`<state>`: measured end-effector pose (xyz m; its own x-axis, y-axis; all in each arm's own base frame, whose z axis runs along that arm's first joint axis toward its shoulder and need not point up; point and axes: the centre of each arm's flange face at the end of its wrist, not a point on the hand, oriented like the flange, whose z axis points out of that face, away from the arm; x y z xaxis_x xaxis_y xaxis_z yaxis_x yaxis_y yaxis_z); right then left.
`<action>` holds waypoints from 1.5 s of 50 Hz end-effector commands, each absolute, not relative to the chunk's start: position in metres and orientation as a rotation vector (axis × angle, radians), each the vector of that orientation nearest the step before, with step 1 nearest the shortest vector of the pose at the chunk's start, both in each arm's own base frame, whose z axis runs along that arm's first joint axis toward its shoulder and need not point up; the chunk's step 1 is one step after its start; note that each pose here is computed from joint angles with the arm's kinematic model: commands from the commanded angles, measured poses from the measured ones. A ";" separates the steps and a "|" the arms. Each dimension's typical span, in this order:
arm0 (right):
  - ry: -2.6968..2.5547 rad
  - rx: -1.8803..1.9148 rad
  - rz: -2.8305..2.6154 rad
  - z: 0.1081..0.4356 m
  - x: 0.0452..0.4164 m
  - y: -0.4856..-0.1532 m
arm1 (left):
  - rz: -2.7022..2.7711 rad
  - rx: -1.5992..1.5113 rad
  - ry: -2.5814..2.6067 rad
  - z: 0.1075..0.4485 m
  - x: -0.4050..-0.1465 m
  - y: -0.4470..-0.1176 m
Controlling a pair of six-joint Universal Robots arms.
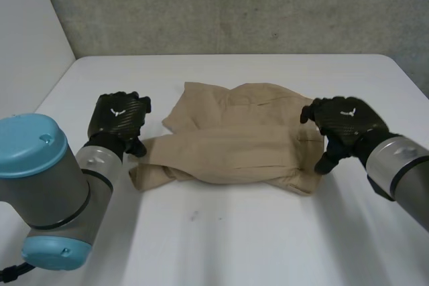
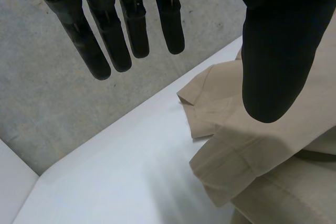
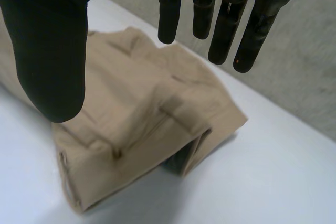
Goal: Fold the shorts.
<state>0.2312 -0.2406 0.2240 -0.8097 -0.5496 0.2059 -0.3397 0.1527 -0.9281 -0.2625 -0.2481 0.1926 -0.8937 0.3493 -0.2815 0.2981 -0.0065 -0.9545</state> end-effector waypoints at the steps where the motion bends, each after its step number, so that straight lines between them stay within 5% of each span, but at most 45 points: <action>1: 2.327 -0.874 -1.601 0.183 0.235 -0.255 | 2.050 -0.727 -2.212 0.183 -0.260 -0.252; 28: 2.333 -0.876 -1.625 0.125 0.248 -0.299 | 2.004 -0.727 -2.267 0.168 -0.254 -0.261; 58: 2.307 -0.732 -1.608 0.174 0.243 -0.291 | 1.992 -0.725 -2.291 0.164 -0.249 -0.260; 75: 2.319 -0.771 -1.505 0.142 0.253 -0.297 | 1.979 -0.731 -2.301 0.161 -0.248 -0.257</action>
